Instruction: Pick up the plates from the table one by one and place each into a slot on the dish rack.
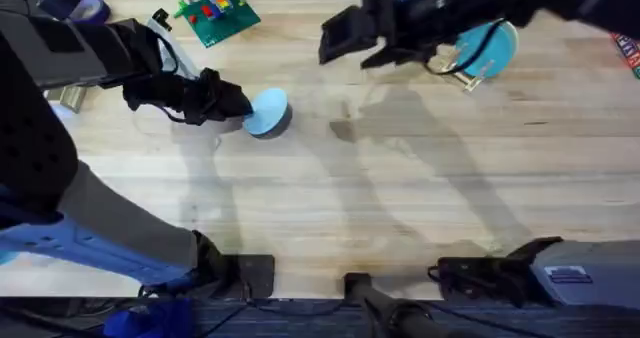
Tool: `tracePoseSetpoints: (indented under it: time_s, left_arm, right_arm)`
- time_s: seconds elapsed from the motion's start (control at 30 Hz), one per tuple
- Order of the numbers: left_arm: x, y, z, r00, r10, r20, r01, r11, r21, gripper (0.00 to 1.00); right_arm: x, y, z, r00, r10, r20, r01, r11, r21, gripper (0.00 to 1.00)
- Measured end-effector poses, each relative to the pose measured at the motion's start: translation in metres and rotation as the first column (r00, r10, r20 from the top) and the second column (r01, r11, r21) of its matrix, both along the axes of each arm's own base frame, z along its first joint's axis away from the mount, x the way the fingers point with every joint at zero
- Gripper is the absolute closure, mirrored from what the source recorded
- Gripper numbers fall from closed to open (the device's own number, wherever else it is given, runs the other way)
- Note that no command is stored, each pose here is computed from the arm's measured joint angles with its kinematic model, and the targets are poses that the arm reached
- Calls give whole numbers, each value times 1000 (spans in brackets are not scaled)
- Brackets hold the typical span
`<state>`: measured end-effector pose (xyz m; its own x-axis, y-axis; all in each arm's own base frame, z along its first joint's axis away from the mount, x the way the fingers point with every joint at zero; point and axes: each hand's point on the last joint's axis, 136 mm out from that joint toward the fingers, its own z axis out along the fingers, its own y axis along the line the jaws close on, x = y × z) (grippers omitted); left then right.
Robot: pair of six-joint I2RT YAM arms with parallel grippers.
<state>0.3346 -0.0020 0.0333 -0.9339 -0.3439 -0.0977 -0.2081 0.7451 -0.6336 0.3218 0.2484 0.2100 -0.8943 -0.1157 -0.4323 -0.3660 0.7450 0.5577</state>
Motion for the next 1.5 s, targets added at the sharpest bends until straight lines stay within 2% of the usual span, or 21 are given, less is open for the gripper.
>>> tracePoseSetpoints:
  time_s: [0.3, 0.47, 0.7, 1.23, 1.5]
  left_arm:
    - [0, 0, 0, 1000, 0, -1, 0, 1000, 0, 962]
    - [0, 0, 0, 1000, 0, -1, 0, 1000, 1, 962]
    - [0, 0, 0, 1000, 0, 0, 0, 1000, 1, 962]
    - [0, 0, 0, 1000, 0, -1, 0, 1000, 1, 962]
    - [0, 0, 0, 1000, 0, -1, 0, 1000, 1, 962]
  right_arm:
    - [5, 29, -54, 981, -55, -185, 53, 998, -16, 86]
    - [16, 51, -66, 973, -64, -221, 76, 996, 43, 85]
    - [20, 68, -81, 951, -93, -294, 121, 990, 77, 87]
    - [7, 118, -105, 949, -35, -315, 76, 990, 118, 92]
    - [8, 133, -118, 946, -31, -323, 79, 987, 137, 94]
